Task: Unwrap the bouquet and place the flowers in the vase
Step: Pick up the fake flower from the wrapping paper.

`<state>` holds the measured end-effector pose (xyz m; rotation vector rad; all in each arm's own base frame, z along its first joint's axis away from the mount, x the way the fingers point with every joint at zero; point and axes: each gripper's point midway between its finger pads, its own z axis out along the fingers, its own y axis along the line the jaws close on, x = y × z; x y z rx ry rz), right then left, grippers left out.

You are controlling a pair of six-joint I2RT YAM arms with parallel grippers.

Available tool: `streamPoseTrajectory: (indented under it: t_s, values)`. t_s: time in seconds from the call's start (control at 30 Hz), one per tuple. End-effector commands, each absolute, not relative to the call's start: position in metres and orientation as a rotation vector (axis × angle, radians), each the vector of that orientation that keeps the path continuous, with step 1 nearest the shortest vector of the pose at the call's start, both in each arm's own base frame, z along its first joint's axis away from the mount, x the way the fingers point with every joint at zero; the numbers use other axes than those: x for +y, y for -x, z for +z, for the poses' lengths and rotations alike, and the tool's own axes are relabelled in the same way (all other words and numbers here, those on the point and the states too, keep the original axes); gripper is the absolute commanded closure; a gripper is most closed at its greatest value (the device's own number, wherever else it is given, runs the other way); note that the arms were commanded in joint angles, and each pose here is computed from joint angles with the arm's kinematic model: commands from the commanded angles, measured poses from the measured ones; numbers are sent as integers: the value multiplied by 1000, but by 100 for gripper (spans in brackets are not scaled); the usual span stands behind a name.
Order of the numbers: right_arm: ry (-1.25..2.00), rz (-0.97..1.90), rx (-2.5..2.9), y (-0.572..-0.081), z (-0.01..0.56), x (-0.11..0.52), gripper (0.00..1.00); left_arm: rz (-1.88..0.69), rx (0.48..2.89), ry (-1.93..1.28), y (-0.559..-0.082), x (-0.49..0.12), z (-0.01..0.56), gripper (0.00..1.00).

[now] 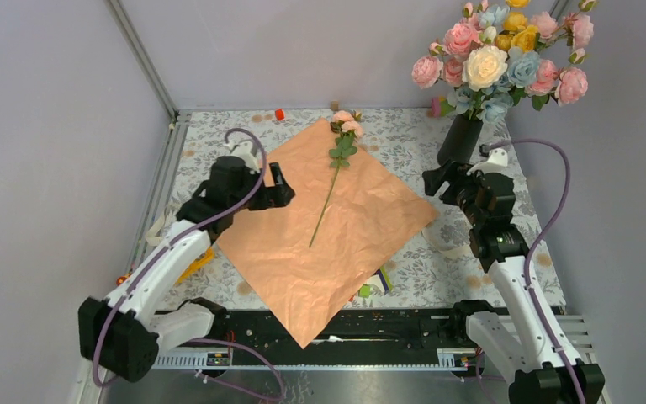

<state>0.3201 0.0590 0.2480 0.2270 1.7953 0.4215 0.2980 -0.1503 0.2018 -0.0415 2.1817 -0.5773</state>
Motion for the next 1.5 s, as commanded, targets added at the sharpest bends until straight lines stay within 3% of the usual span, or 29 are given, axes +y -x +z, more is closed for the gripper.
streamPoseTrajectory:
  t_s: [0.0,0.47,0.6,0.7,1.13,1.3,1.47]
  values:
    - [-242,601,1908,-300,215,96,20,-651,2173,20,-311,-193,191,3]
    - [-198,606,2002,-283,162,132,26,-430,2336,-212,-368,-280,120,15]
    - [-188,551,1992,-282,161,124,26,-347,2388,-280,-374,-294,97,27]
    - [-178,531,1995,-281,160,121,26,-301,2427,-311,-372,-297,81,42]
    - [-181,558,2012,-278,150,124,26,-153,2509,-264,-368,-280,44,58]
    - [-180,561,2008,-279,153,125,26,-136,2532,-272,-367,-280,35,68]
    - [-181,557,2008,-278,153,124,26,-130,2545,-273,-367,-280,30,70]
